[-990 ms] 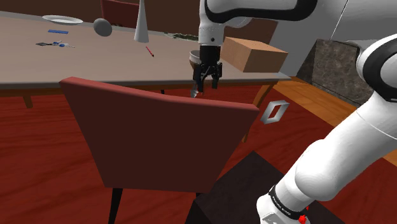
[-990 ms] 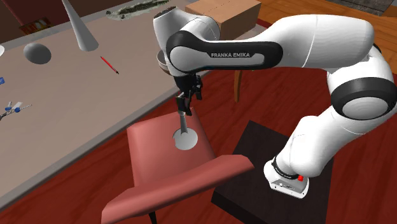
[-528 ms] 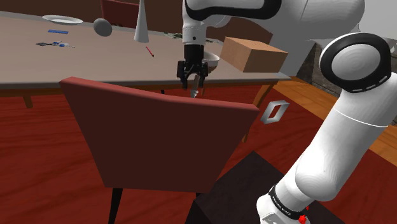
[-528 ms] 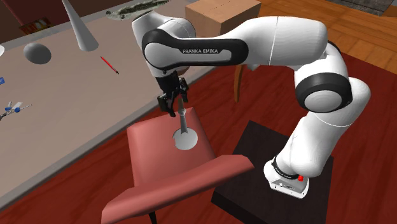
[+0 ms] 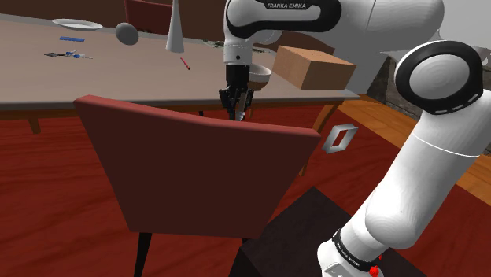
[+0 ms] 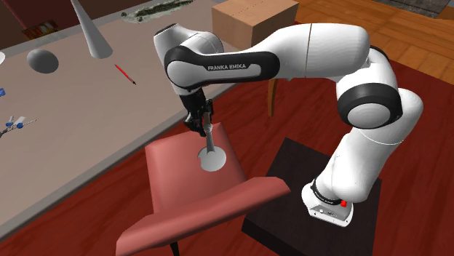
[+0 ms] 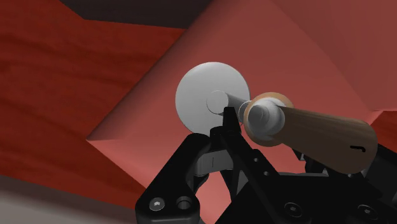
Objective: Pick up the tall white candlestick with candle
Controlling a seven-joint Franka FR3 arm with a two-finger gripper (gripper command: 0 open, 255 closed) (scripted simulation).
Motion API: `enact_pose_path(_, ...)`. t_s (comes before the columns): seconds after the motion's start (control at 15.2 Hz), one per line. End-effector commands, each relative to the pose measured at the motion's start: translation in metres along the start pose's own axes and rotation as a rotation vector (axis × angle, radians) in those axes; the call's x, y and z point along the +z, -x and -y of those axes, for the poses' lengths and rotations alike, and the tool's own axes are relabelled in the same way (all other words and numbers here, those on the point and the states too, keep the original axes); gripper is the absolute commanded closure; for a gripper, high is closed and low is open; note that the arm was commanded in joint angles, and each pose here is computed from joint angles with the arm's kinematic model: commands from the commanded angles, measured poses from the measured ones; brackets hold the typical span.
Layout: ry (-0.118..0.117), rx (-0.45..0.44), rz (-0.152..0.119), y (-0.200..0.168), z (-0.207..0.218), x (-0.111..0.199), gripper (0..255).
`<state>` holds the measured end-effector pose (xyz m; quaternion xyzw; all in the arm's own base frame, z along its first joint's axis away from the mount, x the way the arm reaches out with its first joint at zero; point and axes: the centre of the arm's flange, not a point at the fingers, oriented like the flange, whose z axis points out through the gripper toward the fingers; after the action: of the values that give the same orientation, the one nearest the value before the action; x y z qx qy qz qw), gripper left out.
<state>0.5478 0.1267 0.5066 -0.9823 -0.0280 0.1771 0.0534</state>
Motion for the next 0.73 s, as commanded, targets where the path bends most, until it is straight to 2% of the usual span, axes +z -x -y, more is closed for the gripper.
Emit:
enact_pose_path(0.0,0.0,0.0,0.0,0.0,0.0,0.001,255)
enact_pose_path(0.46,0.0,0.0,0.0,0.0,0.0,0.0,255)
enact_pose_path(0.66,0.0,0.0,0.0,0.005,0.002,-0.015,255)
